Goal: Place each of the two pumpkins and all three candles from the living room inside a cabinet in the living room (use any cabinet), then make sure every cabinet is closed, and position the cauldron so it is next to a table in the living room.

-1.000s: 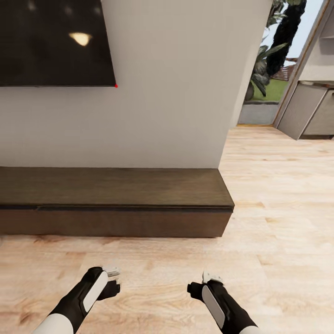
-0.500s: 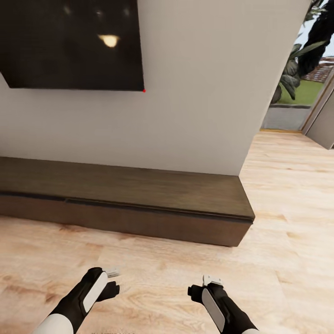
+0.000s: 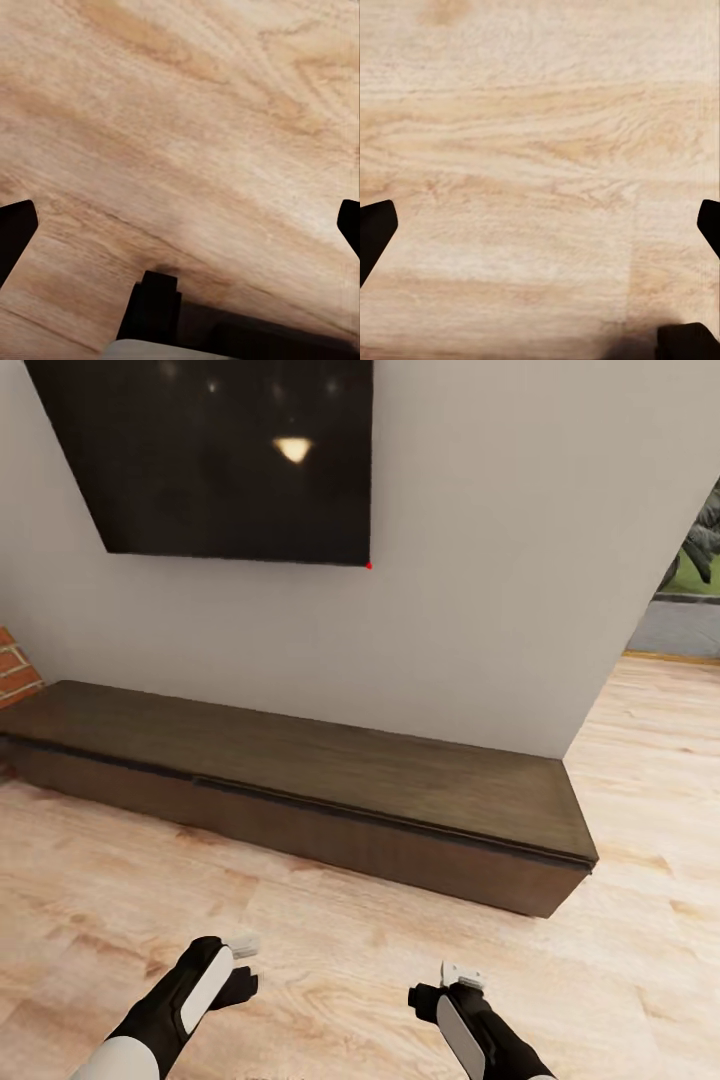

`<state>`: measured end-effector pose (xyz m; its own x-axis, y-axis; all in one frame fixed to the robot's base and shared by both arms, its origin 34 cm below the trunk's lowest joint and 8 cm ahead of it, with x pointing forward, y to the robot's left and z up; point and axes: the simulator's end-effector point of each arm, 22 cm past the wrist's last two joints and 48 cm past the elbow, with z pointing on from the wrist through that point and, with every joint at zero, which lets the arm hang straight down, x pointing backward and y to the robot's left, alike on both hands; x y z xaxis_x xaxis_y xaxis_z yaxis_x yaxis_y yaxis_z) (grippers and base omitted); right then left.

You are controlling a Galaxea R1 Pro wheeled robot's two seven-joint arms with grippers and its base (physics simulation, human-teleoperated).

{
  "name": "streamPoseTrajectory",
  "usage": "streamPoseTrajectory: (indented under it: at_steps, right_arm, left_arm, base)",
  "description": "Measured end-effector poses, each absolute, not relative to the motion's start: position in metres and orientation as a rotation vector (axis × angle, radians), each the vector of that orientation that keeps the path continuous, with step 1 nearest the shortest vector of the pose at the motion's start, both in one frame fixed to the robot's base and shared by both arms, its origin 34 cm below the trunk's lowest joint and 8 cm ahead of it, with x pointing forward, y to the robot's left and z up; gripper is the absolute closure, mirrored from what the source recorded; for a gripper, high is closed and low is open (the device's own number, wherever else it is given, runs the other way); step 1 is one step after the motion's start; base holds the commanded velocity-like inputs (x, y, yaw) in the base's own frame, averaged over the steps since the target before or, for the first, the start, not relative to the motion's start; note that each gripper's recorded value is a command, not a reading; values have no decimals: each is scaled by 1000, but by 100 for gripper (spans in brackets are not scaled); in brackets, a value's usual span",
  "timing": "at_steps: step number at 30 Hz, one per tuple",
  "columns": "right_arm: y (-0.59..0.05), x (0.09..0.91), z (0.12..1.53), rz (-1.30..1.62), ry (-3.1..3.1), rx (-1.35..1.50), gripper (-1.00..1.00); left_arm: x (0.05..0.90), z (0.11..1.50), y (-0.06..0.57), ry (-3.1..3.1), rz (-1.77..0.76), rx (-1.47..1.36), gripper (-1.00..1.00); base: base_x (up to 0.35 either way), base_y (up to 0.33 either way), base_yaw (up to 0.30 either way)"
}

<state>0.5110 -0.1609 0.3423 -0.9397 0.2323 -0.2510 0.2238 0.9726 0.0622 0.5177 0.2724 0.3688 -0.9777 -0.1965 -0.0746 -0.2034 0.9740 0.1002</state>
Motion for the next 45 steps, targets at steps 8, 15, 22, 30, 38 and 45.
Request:
streamPoseTrajectory:
  at_steps: [8,15,22,30,38,45]
  right_arm:
    - [-162,512,357,43,2866,338,-100]
    - [-170,513,369,26,2868,339,-100]
    - [-177,514,380,11,2871,340,-100]
    - [-178,515,395,9,2875,337,-100]
    - [-178,515,408,7,2880,337,-100]
    - [-178,516,420,6,2884,337,-100]
  left_arm:
    - [519,384,271,3062,166,-305,-100]
    - [521,396,271,3066,167,-303,-100]
    - [522,409,271,3069,167,-307,-100]
    - [523,423,271,3073,167,-309,-100]
    - [524,437,271,3077,169,-306,-100]
    - [524,449,271,3081,170,-305,-100]
  base:
    - [0,0,272]
    - [0,0,272]
    - [0,0,272]
    - [0,0,272]
    - [0,0,272]
    - [0,0,272]
